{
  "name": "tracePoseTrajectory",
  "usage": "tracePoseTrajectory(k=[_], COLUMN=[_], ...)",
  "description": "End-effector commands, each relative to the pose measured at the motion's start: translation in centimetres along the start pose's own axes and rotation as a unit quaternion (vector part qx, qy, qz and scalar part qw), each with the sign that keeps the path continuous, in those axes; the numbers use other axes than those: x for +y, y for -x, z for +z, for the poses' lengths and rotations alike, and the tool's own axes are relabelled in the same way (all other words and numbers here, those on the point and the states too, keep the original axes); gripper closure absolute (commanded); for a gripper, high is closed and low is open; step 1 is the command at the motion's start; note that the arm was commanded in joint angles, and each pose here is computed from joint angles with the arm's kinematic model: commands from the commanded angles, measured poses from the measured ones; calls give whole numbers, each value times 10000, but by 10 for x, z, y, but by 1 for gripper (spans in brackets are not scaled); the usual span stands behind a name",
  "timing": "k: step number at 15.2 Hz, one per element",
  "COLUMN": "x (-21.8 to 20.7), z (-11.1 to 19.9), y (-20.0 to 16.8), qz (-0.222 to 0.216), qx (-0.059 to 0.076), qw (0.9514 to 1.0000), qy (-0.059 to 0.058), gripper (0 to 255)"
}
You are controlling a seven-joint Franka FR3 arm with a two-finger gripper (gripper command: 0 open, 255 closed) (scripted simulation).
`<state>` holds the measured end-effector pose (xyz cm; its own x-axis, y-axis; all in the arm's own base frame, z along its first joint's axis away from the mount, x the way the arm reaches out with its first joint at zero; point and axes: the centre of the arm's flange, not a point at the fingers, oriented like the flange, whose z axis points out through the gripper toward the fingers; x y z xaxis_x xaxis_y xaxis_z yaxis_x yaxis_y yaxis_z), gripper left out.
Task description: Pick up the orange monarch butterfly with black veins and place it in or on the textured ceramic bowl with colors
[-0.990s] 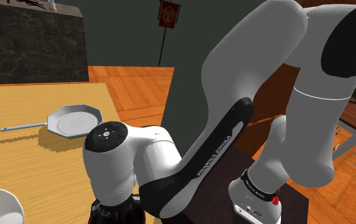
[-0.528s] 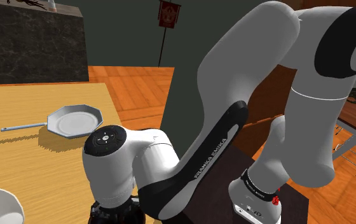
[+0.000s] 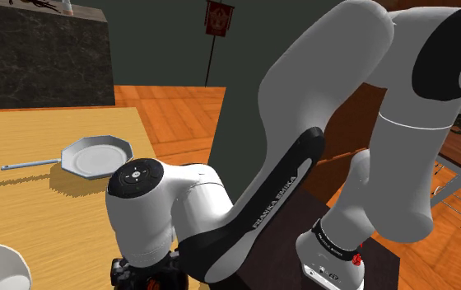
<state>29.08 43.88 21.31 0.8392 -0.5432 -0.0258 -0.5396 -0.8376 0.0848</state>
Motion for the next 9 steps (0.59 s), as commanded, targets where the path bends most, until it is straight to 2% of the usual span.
tracePoseTrajectory(k=[1,3,9], x=[0,0,0], z=[-19,-43,-43], y=[1,1,1], qz=[1,1,1], qx=[0,0,0], qw=[10000,10000,10000], qy=[1,1,1], gripper=[0,0,0])
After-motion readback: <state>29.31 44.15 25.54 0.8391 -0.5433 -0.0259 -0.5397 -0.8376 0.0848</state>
